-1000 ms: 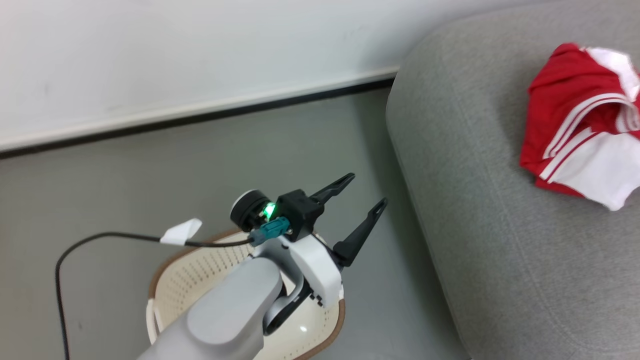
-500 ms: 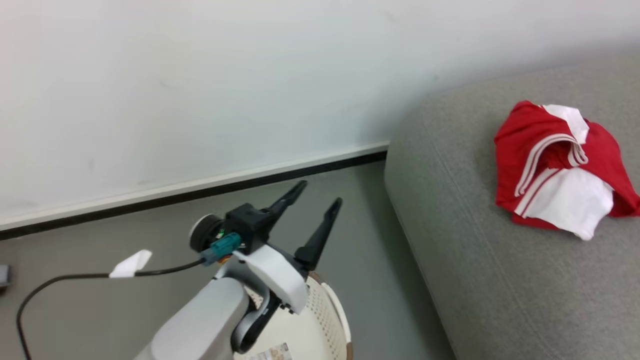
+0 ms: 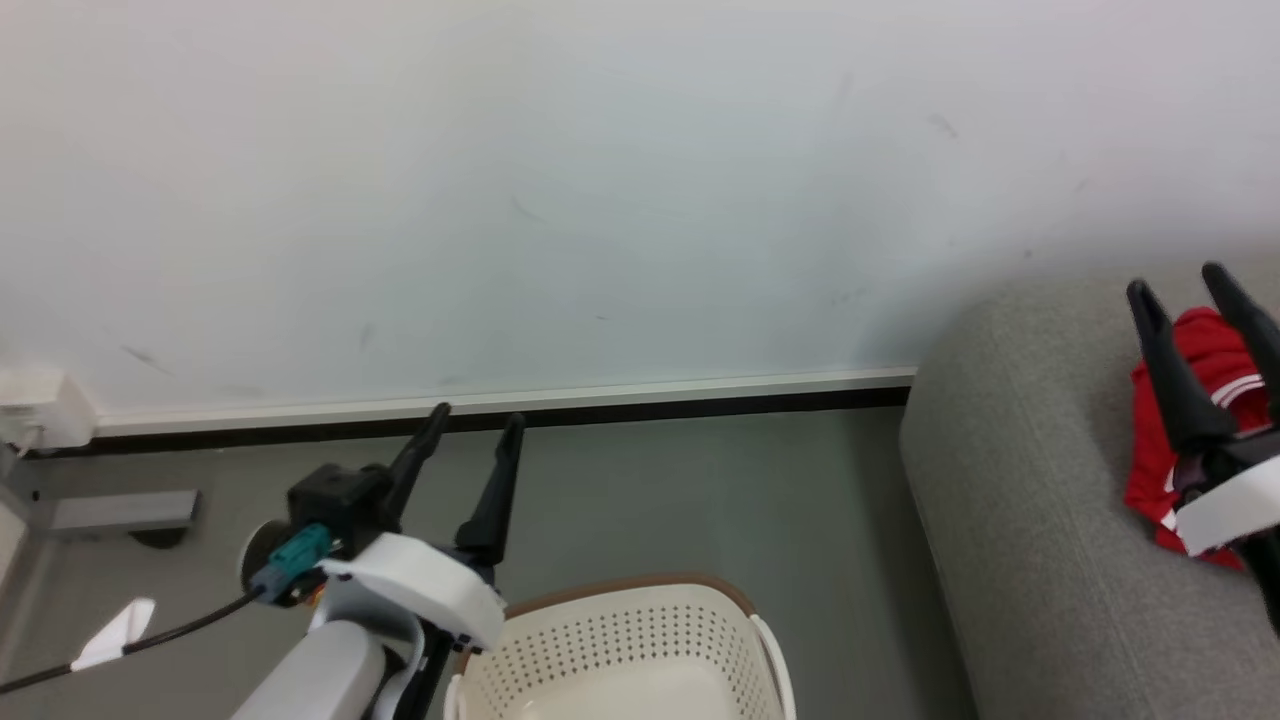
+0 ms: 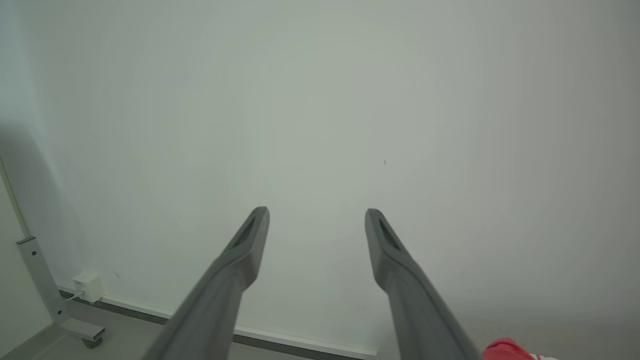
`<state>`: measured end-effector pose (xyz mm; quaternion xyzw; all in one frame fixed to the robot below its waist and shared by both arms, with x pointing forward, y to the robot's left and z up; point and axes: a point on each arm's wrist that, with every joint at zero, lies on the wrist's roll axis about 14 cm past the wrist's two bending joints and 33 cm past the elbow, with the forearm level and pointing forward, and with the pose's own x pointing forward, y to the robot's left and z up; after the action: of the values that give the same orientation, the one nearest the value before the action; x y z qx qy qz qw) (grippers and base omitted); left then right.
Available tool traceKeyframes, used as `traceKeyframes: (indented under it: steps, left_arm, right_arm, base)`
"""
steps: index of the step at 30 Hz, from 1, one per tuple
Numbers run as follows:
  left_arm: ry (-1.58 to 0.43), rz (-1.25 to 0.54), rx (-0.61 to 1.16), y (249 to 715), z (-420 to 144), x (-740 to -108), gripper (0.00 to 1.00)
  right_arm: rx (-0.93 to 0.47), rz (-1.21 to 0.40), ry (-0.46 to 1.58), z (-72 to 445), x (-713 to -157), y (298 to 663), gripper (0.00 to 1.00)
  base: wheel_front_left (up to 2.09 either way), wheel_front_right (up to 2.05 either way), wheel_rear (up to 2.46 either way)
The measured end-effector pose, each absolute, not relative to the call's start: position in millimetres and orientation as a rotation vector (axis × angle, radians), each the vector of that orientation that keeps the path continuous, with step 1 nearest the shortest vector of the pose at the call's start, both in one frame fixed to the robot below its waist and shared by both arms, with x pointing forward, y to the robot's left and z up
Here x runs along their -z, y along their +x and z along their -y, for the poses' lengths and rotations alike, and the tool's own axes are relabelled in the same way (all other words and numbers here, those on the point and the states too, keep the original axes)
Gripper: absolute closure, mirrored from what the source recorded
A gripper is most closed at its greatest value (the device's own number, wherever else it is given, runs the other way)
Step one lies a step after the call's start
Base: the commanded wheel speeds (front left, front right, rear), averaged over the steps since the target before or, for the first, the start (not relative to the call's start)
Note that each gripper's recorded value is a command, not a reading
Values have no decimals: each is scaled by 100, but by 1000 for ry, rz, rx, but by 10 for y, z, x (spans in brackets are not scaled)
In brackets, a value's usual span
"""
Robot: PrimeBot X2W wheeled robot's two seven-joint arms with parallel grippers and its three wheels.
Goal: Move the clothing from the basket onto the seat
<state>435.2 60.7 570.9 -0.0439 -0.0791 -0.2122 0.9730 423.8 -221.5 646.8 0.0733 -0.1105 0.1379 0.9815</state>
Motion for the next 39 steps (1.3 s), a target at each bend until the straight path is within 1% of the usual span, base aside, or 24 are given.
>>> traceKeyframes:
  steps: [4,9,10,12,18,20,27,39]
  left_arm:
    - [-135,156,256,4250,-1160,-5672,0]
    - [-147,138,73,4013,-1739,-5521,0]
    - [-152,134,41,3963,-1827,-5490,0]
    - [-149,133,-10,3871,-1985,-5453,0]
    - [-190,149,-117,3693,-2234,-5398,0]
    - [-179,132,-130,3644,-2250,-5316,0]
    - [-109,71,-100,3594,-2156,-5076,0]
    - [-101,63,-90,3599,-2098,-5016,0]
  right_arm:
    - [-278,213,184,2027,-6185,4210,0]
    - [-268,207,261,1810,-5885,4118,0]
    - [-274,204,281,1745,-5833,4085,0]
    - [-292,188,235,1645,-5711,4020,0]
    - [-229,152,280,1626,-5454,3887,0]
    - [-200,164,279,1686,-5461,3862,0]
    - [-182,149,252,1678,-5369,3743,0]
    - [-184,131,233,1662,-5307,3723,0]
  base:
    - [0,0,0]
    - [0,0,0]
    - [0,0,0]
    - [0,0,0]
    - [0,0,0]
    - [0,0,0]
    - [0,0,0]
    - [0,0,0]
